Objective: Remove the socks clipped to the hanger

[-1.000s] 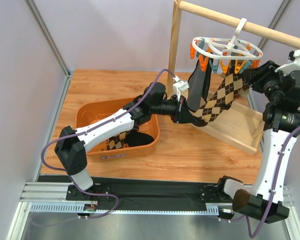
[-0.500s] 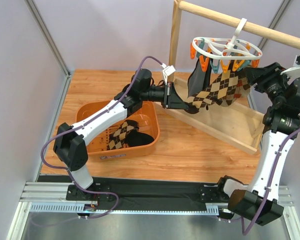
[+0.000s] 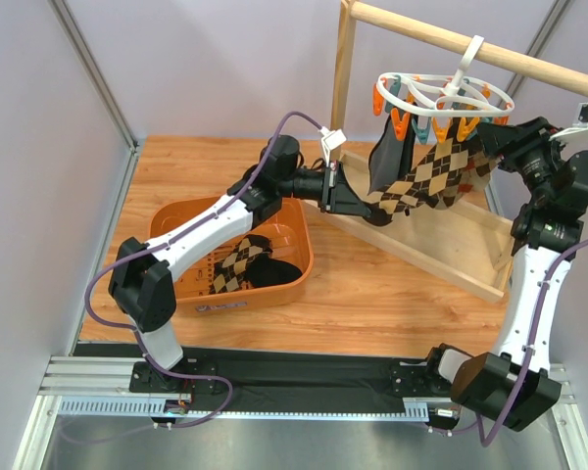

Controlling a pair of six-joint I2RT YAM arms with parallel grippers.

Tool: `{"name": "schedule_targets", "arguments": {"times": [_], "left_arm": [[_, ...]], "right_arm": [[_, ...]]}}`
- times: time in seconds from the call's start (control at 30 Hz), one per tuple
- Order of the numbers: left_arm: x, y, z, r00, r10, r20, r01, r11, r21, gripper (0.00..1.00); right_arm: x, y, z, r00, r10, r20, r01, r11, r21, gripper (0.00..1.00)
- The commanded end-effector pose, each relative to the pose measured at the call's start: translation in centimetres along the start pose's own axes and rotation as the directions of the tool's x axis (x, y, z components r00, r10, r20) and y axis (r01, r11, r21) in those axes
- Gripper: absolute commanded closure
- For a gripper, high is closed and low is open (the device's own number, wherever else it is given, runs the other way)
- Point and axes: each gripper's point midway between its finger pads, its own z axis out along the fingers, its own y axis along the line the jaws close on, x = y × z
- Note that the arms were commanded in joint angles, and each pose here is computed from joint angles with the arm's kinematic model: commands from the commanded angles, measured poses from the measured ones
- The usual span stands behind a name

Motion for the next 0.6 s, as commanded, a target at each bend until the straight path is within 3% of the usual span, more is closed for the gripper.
{"name": "schedule_targets", "arguments": {"times": [0.0, 0.23, 0.33, 0.43, 0.57], "left_arm": [[-1.57, -1.73, -0.39, 0.999, 0.033, 0.016, -0.034, 0.998, 0.048, 1.0], [-2.3, -1.65, -0.93, 1.0, 0.023, 0.018, -0.024, 0.999, 0.039, 1.0], [-2.36, -1.59, -0.92, 1.0, 0.02, 0.015, -0.02, 0.999, 0.038, 1.0], [-2.3, -1.55, -0.79, 1.0, 0.014, 0.01, -0.014, 0.999, 0.042, 1.0], [-2.37, -1.58, -0.78, 1.0, 0.01, 0.007, -0.011, 0.999, 0.046, 1.0]], "right_arm": [[-1.18, 0.67, 0.5, 0.998, -0.037, 0.048, 0.039, 0.998, -0.053, 0.45], [-1.23, 0.82, 0.93, 0.997, -0.058, 0.059, 0.063, 0.994, -0.093, 0.64], [-1.2, 0.77, 0.94, 0.996, -0.064, 0.06, 0.07, 0.993, -0.093, 0.62], [-0.89, 0.58, 1.06, 0.996, -0.067, 0.058, 0.072, 0.992, -0.103, 0.52], [-0.99, 0.15, 1.4, 0.996, -0.069, 0.065, 0.075, 0.993, -0.096, 0.5]]}}
